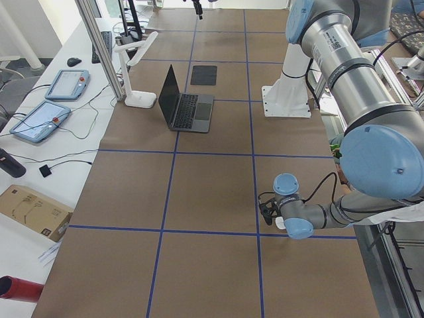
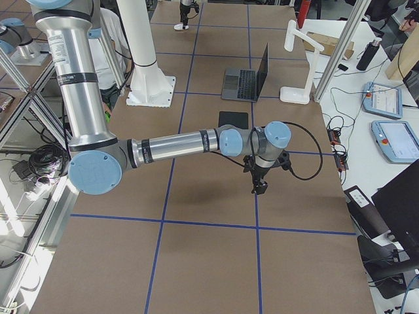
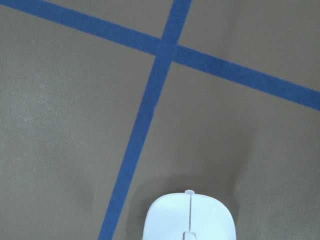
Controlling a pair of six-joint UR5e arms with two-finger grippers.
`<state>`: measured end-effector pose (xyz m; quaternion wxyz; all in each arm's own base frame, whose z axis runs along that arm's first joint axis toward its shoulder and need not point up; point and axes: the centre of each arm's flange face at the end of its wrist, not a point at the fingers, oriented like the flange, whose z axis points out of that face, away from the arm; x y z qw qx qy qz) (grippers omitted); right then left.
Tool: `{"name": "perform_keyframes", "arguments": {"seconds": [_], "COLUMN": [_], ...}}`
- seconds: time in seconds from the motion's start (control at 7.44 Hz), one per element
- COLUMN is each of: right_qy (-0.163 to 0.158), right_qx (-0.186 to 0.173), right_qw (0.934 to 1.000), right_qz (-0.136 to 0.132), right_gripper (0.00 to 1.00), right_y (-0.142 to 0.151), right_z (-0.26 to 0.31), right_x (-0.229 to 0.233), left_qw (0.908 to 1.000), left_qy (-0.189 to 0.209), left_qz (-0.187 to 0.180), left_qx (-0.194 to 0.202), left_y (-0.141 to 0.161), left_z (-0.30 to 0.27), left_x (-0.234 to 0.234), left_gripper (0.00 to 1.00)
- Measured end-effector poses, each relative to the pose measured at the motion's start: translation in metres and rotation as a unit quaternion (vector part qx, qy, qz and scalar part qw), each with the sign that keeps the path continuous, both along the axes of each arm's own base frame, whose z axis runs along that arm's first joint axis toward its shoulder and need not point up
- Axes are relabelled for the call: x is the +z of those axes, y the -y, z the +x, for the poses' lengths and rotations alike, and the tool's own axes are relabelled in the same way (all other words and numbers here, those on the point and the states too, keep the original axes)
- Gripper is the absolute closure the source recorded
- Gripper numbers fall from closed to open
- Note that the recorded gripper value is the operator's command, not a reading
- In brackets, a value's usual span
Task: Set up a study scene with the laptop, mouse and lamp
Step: 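Carry the white mouse in the left gripper toward the table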
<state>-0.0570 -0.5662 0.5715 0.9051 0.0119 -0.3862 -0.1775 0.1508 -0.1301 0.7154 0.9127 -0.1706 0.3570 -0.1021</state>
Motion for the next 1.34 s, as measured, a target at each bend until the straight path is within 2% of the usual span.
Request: {"name": "perform_keyframes", "arguments": {"seconds": [0.13,0.4,0.54,0.67,0.94,1.08,1.34], "right_qy": [0.0,-0.001,-0.001,-0.001,-0.001,0.0,0.0], "right_qx": [0.0,-0.001,-0.001,-0.001,-0.002,-0.002,-0.001], "right_qw": [1.0,1.0,1.0,1.0,1.0,1.0,1.0], "right_qz": [-0.001,-0.001,-0.001,-0.001,-0.002,-0.002,-0.002], "right_gripper": [0.01,0.01,0.01,0.01,0.01,0.01,0.01], "right_y": [0.0003,0.0007,0.0007,0.0007,0.0006,0.0006,0.0006], "right_z": [-0.0014,-0.0031,-0.0036,-0.004,-0.0049,-0.0052,-0.0054], "right_x": [-0.0003,-0.0007,-0.0009,-0.0008,-0.0007,-0.001,-0.0018], "left_qw": [1.0,0.9999,0.9999,0.9999,0.9999,0.9999,0.9997], "left_qy": [0.0,0.002,0.002,0.002,-0.003,-0.006,-0.021], "left_qz": [-0.001,-0.003,-0.004,-0.005,-0.008,-0.011,-0.011], "left_qx": [0.005,0.011,0.012,0.013,0.011,0.008,0.006], "left_y": [-0.0016,-0.0043,-0.0051,-0.0056,-0.0061,-0.0062,-0.0064], "left_z": [0.0012,0.0032,0.0049,0.0056,0.0061,0.0061,0.0055], "left_x": [0.0004,0.0023,0.0024,0.0027,0.0012,0.0,-0.0047], "left_gripper": [0.13,0.15,0.2,0.32,0.72,0.77,0.77]}}
